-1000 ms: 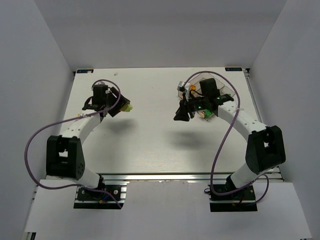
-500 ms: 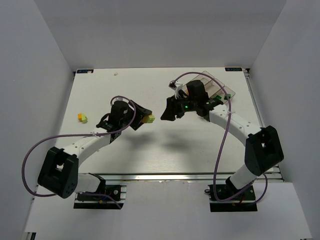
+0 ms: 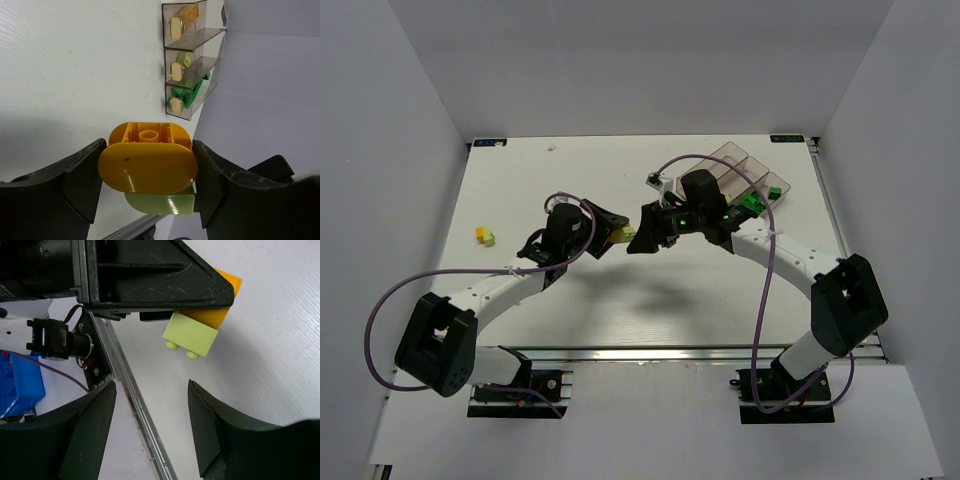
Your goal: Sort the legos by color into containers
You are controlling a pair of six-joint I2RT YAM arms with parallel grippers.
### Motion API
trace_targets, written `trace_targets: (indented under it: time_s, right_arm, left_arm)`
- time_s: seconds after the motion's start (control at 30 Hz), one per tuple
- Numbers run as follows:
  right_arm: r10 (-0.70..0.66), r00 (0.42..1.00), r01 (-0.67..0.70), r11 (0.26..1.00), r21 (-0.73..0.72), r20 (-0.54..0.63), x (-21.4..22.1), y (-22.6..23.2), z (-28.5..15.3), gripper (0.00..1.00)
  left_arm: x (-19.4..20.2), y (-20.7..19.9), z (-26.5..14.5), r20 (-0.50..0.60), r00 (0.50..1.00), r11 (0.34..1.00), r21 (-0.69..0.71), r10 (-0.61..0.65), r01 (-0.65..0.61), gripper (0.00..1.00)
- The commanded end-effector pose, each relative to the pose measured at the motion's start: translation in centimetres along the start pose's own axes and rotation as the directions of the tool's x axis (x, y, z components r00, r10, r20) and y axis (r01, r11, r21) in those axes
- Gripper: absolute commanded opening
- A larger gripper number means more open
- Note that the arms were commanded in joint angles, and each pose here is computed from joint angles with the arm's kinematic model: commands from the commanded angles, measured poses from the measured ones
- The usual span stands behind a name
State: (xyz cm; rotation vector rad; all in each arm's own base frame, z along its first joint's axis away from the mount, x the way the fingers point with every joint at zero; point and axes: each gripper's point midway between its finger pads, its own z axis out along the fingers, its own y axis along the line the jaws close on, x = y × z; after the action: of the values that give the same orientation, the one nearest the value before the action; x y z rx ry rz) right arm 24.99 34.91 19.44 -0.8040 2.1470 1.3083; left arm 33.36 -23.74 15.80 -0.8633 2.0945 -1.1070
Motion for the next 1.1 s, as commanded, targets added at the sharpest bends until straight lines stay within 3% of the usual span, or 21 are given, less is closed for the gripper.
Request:
trace_targets:
  time_s: [0.0,0.3,0.73,0.97,1.07]
  right_arm:
    - [0.005,0.998,-0.004,1.0,-0.019,0.058,-1.5,1.2,-0.3,0.65]
    - [0.014,0.996,-0.021,0.996,0.086,0.091,-3.1,-0.8,0.7,0.64]
    - [0.023,0.995,-0.034,0.993,0.11,0.098,-3.8,-1.8,1.8,0.61]
    - [0.024,0.993,-0.036,0.993,0.112,0.111,-4.2,-1.9,2.0,0.52]
    - [0.019,0.994,-0.031,0.994,0.105,0.11,-4.3,-1.8,2.0,0.38]
  left_arm:
    - [-0.1,-1.5,-0.1,0.013,1.0,0.999,0.046,-0.005,0.004,0.18]
    - [0.4,-2.1,0.0,0.001,1.0,0.998,0.066,-0.01,0.01,0.18]
    - [1.2,-2.1,0.2,-0.015,1.0,0.998,0.07,-0.007,0.008,0.18]
    - [1.4,-2.1,0.3,-0.021,1.0,0.997,0.071,-0.008,0.009,0.18]
    - [1.4,-2.1,0.4,-0.021,1.0,0.997,0.071,-0.006,0.007,0.18]
